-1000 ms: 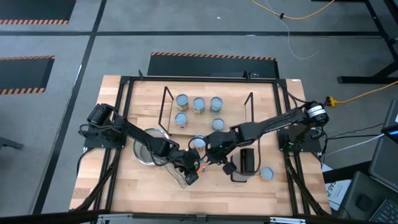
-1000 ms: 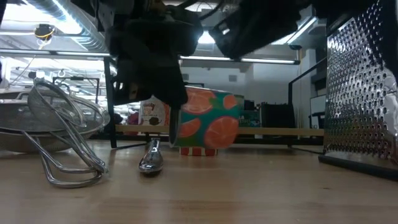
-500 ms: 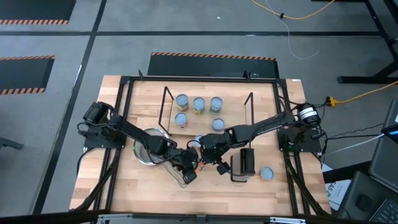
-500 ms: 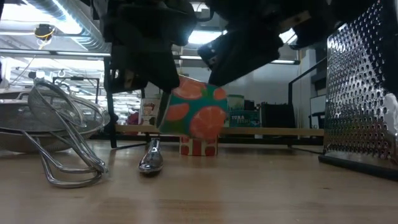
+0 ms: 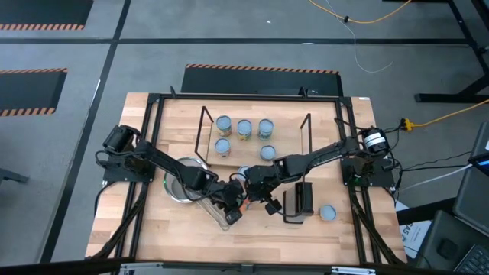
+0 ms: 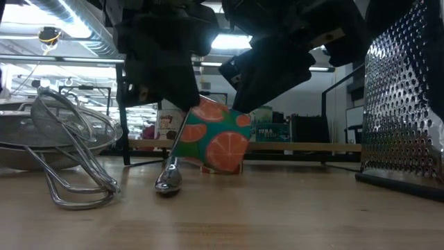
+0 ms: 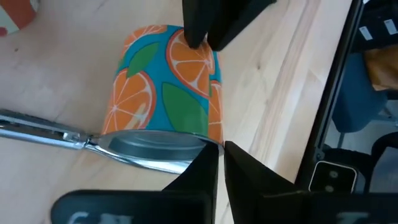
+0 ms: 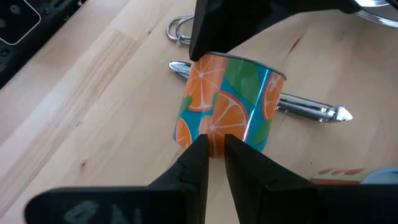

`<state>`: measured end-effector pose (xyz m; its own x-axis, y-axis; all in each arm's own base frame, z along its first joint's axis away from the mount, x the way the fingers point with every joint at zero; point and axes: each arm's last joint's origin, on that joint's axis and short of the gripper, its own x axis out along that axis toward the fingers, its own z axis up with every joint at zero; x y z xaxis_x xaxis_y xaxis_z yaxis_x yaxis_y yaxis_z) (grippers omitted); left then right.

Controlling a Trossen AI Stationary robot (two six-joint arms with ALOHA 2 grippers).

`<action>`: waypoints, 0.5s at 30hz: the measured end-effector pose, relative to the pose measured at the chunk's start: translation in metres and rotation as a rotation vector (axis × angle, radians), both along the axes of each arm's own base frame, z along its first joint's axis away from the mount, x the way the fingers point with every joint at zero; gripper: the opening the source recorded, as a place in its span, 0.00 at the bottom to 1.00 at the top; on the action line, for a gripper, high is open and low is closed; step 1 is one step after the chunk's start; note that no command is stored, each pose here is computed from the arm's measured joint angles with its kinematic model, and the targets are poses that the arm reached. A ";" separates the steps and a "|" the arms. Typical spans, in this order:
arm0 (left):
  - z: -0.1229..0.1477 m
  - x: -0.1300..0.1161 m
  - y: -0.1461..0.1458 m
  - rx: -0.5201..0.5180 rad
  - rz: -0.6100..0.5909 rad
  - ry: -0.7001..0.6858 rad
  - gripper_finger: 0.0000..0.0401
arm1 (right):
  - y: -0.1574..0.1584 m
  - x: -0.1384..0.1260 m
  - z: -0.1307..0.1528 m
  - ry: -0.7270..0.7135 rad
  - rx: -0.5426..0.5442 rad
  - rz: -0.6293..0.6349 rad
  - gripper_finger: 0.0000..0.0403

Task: Pick and place cans onto a shelf
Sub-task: Put the green can on the shelf

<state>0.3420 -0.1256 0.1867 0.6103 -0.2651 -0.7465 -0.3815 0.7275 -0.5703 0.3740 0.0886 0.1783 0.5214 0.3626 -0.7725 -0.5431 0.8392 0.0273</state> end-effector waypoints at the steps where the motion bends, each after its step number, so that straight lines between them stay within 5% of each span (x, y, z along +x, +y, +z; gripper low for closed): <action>1: 0.000 0.000 0.000 0.005 0.003 -0.001 0.05 | 0.000 0.000 0.000 0.001 0.000 0.000 0.14; 15: 0.000 0.000 0.002 0.064 0.010 -0.022 0.17 | -0.001 -0.002 -0.002 0.032 -0.006 0.000 0.14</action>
<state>0.3424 -0.1240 0.1866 0.6292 -0.2104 -0.7482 -0.3772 0.7590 -0.5307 0.3716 0.0881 0.1764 0.4963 0.3579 -0.7910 -0.5422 0.8393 0.0396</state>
